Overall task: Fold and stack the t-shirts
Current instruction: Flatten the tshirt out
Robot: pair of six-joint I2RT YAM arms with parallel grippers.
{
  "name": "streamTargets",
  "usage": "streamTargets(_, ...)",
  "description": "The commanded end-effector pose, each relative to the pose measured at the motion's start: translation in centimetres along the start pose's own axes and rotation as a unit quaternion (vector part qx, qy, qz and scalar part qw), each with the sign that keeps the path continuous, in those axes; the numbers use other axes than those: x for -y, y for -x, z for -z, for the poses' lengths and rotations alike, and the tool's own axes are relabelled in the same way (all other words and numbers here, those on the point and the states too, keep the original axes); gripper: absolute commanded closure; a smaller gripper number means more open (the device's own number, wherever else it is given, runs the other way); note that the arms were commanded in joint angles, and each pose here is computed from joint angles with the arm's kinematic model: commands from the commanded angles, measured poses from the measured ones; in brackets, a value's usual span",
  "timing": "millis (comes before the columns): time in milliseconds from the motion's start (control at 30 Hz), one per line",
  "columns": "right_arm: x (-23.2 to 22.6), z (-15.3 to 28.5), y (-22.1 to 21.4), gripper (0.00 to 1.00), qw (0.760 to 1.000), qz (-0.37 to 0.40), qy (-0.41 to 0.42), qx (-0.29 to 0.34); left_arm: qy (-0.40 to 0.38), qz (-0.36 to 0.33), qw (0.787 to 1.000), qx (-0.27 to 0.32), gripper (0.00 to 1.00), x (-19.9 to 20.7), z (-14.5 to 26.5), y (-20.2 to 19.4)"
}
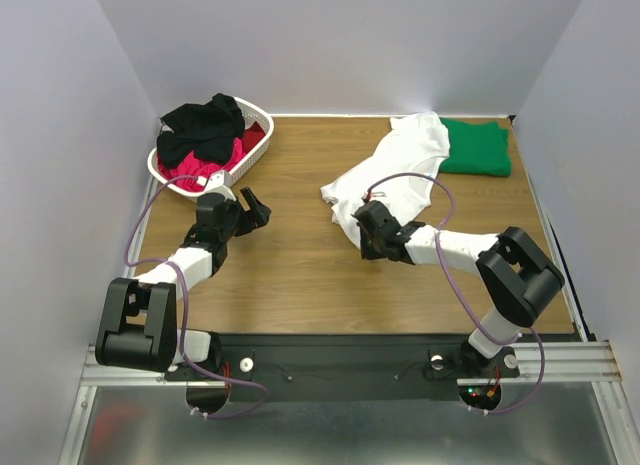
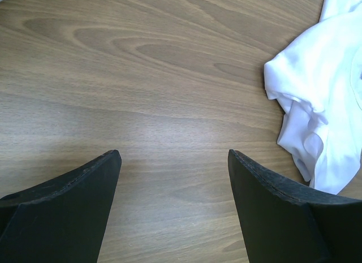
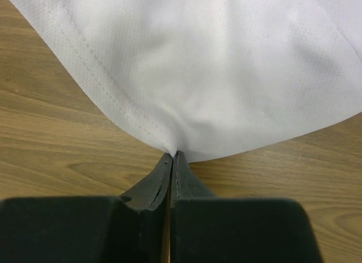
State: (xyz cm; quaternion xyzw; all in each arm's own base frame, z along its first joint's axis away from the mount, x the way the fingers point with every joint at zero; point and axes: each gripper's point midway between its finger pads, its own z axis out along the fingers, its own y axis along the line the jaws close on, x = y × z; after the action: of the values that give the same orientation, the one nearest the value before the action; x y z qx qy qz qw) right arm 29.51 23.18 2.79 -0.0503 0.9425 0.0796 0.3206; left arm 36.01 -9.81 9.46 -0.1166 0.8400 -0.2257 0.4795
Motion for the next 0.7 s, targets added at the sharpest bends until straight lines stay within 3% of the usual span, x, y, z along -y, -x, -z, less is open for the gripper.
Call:
streamTargets(0, -1.5, 3.3, 6.9, 1.00, 0.997, 0.026, -0.001, 0.073, -0.026, -0.022, 0.999, 0.029, 0.13, 1.7, 0.2, 1.6)
streamTargets(200, -2.5, 13.6, 21.0, 1.00, 0.968, 0.044, -0.023, 0.245, -0.053, -0.066, 0.995, 0.053, 0.13, 5.0, 1.1, 2.2)
streamTargets(300, -2.3, 18.6, 25.2, 1.00, 0.951, 0.026, -0.029, 0.307, -0.067, -0.089, 0.992, 0.066, 0.13, 6.7, 1.7, 2.5)
streamTargets(533, -1.8, 28.6, 31.7, 1.00, 0.911, -0.015, -0.013, 0.413, -0.111, -0.111, 0.986, 0.059, 0.13, 11.7, 1.8, 1.0)
streamTargets(667, 0.0, 30.7, 32.5, 1.00, 0.899, -0.022, -0.050, 0.434, -0.143, -0.111, 0.983, 0.041, 0.13, 14.8, 1.1, -0.9)
